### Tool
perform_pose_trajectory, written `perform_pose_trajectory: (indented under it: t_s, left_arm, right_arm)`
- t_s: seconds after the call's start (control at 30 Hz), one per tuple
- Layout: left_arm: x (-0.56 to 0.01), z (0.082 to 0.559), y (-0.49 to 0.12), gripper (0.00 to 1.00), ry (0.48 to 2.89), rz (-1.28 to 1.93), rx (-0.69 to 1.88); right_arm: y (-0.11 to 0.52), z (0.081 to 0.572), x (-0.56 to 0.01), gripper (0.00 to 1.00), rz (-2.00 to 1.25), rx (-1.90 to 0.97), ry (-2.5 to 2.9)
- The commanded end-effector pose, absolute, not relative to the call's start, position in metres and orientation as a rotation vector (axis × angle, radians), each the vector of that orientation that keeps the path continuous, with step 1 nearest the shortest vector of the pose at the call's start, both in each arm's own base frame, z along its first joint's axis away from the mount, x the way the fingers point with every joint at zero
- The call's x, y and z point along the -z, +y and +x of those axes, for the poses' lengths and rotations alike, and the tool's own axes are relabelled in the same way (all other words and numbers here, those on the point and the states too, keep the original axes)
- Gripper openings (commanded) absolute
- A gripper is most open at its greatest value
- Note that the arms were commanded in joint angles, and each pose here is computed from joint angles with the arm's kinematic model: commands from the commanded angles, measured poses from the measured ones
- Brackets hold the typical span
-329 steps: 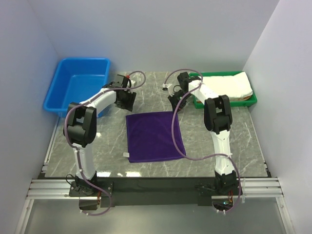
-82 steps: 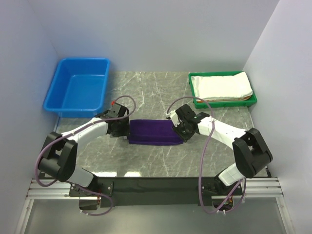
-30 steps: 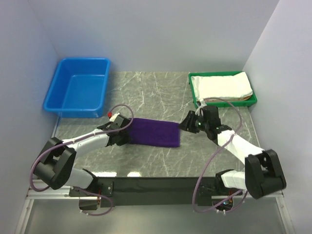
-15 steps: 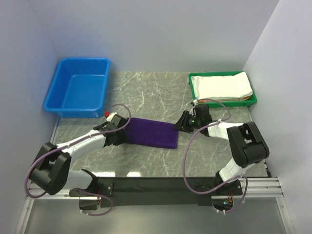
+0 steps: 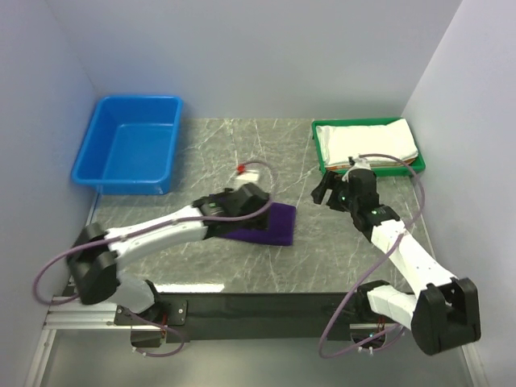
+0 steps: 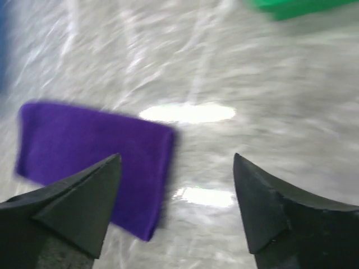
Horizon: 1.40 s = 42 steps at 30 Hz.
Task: Fold and stack the towels
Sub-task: Fold the towel, then neatly place the folded towel into the bin
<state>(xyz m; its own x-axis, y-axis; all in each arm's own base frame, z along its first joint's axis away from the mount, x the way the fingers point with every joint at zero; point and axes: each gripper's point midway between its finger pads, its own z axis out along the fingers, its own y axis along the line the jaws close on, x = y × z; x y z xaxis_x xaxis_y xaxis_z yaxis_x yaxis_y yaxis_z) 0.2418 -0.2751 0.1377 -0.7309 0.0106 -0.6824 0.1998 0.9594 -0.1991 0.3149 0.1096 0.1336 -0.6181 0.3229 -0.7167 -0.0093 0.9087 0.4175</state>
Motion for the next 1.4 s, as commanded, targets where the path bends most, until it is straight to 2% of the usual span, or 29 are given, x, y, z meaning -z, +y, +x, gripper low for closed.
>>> perform_pose_trajectory:
  t_s: [0.0, 0.03, 0.07, 0.23, 0.4, 0.63, 0.8, 0.97, 1.03, 1.07, 1.1, 1.17, 1.3, 1.37]
  left_arm:
    - [-0.144, 0.248, -0.315, 0.84, 2.325, 0.330, 0.243]
    - [-0.125, 0.243, -0.329, 0.82, 2.343, 0.391, 0.182]
    - [-0.137, 0.248, -0.347, 0.82, 2.312, 0.412, 0.194]
    - [-0.111, 0.246, -0.398, 0.76, 2.298, 0.551, 0.086]
    - [-0.091, 0.243, -0.418, 0.68, 2.299, 0.627, 0.074]
    - [-0.056, 0.243, -0.422, 0.49, 2.325, 0.657, 0.017]
    - [-0.042, 0.242, -0.424, 0.47, 2.338, 0.672, -0.007]
    - [-0.027, 0.239, -0.423, 0.51, 2.365, 0.678, -0.029]
    - [-0.017, 0.237, -0.418, 0.46, 2.385, 0.675, -0.064]
    - [-0.014, 0.238, -0.416, 0.39, 2.390, 0.651, -0.075]
    - [-0.012, 0.237, -0.415, 0.24, 2.393, 0.644, -0.078]
    - [-0.008, 0.237, -0.411, 0.19, 2.398, 0.637, -0.092]
    - [-0.020, 0.242, -0.409, 0.01, 2.382, 0.599, -0.080]
    - [-0.025, 0.245, -0.408, 0.01, 2.375, 0.579, -0.041]
  right_arm:
    - [0.058, 0.299, -0.113, 0.90, 0.376, -0.221, 2.229]
    - [0.053, 0.298, -0.112, 0.90, 0.397, -0.216, 2.223]
    - [0.051, 0.296, -0.110, 0.90, 0.402, -0.217, 2.224]
    - [0.052, 0.291, -0.102, 0.89, 0.437, -0.262, 2.215]
    - [0.049, 0.289, -0.095, 0.87, 0.481, -0.273, 2.209]
    - [0.052, 0.289, -0.090, 0.85, 0.496, -0.325, 2.213]
    - [0.057, 0.288, -0.085, 0.84, 0.493, -0.364, 2.224]
    - [0.063, 0.287, -0.080, 0.84, 0.487, -0.400, 2.237]
    - [0.070, 0.286, -0.078, 0.84, 0.482, -0.449, 2.245]
    - [0.072, 0.286, -0.076, 0.84, 0.484, -0.464, 2.250]
    - [0.075, 0.286, -0.076, 0.84, 0.492, -0.494, 2.245]
    - [0.083, 0.285, -0.074, 0.84, 0.483, -0.548, 2.257]
    - [0.101, 0.283, -0.071, 0.84, 0.503, -0.687, 2.262]
    - [0.115, 0.282, -0.072, 0.85, 0.496, -0.793, 2.259]
